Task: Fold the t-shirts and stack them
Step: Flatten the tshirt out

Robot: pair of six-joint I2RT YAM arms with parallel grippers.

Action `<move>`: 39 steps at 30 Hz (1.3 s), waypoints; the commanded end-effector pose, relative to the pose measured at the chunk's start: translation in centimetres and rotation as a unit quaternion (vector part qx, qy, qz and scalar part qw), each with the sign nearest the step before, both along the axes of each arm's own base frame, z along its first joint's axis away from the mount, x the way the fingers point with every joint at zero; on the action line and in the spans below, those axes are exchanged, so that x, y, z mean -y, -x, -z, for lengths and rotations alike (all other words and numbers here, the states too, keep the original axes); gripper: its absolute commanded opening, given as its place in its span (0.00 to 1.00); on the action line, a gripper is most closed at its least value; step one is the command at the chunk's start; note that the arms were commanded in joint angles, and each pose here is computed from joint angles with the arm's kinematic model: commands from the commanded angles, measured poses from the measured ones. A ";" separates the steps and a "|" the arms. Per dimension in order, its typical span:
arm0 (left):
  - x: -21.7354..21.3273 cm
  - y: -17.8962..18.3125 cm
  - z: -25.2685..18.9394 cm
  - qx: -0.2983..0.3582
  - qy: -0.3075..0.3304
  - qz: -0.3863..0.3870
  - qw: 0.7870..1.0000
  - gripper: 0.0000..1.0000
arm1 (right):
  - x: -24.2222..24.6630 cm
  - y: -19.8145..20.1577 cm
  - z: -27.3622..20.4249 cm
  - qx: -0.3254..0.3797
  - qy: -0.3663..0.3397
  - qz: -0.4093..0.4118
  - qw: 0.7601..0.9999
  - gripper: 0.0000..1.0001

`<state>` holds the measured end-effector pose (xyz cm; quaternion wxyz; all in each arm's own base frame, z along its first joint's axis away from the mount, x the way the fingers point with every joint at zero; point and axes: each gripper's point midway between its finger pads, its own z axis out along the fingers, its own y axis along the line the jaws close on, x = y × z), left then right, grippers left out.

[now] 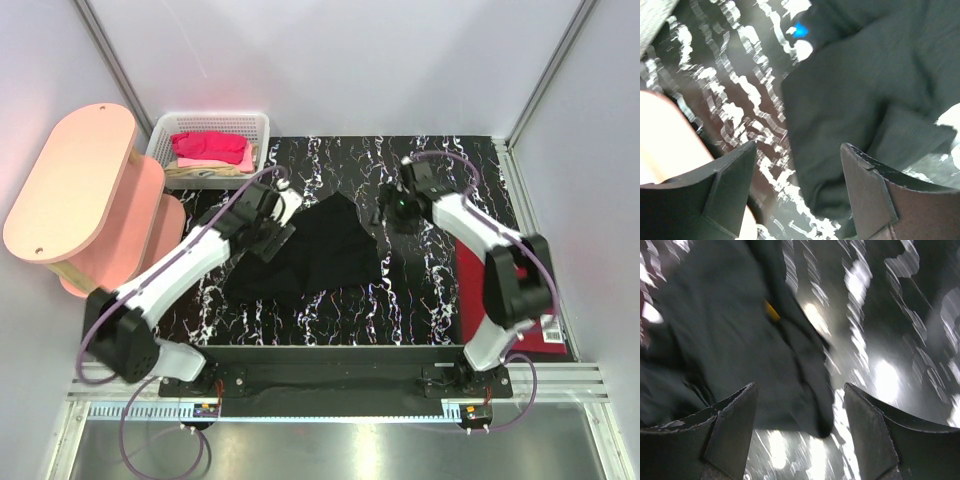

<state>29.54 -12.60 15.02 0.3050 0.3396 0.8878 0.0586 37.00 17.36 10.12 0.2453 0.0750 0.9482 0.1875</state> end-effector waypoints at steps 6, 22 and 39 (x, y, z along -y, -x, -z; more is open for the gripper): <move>4.3 -1.3 7.5 -0.132 0.014 0.030 0.991 0.65 | -6.4 -10.1 -0.7 0.064 -0.040 -0.066 0.995 0.77; 5.1 -1.7 12.0 -0.176 -0.004 0.047 0.983 0.54 | -9.5 -14.7 7.2 0.017 -0.062 -0.088 0.994 0.69; -0.2 -6.8 2.9 -0.049 -0.006 -0.027 0.998 0.00 | -6.4 -12.5 -2.9 0.105 -0.026 -0.070 0.992 0.00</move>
